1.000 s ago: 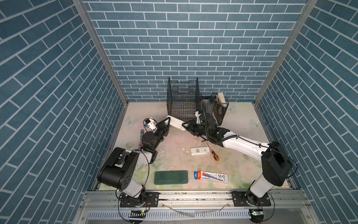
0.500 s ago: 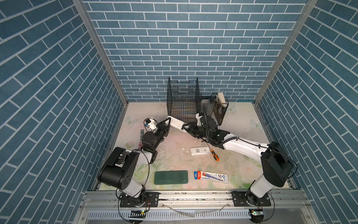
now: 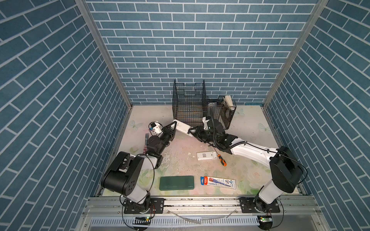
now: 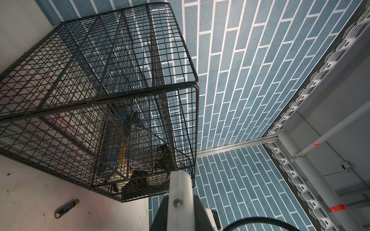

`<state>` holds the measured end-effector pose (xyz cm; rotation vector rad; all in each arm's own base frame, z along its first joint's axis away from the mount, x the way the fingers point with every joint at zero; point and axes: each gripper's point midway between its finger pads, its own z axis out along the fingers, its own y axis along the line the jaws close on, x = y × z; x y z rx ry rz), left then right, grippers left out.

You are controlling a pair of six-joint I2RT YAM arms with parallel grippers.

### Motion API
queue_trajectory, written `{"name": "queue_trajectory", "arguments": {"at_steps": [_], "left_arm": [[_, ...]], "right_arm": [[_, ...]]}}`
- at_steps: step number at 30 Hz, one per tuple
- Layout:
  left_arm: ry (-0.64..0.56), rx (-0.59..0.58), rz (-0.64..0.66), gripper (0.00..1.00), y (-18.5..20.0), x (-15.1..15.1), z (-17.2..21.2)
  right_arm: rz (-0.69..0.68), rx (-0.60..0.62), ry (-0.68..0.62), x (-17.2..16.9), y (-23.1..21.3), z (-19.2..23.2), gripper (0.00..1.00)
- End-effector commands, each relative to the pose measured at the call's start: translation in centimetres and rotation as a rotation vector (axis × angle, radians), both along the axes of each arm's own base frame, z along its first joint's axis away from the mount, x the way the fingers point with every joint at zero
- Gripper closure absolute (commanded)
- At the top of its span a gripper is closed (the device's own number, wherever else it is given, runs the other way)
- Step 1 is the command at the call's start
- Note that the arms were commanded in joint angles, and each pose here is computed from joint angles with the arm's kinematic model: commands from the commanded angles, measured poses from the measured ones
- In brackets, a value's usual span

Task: Unload the batteries from the remote control

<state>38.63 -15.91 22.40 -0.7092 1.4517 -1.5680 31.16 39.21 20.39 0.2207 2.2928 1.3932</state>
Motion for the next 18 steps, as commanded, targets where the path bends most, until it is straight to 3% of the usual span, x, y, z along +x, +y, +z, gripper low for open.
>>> {"name": "queue_trajectory", "arguments": {"at_steps": [1,18], "left_arm": [[-0.061,-0.011,-0.016,1.0,-0.37,-0.08,1.63],[-0.057,-0.004,-0.013,1.0,-0.24,0.07,1.36]], "right_arm": [[-0.009,0.017,0.014,-0.6,-0.7,0.07,0.64],[-0.009,0.019,-0.004,-0.76,-1.07,0.57,0.66]]}}
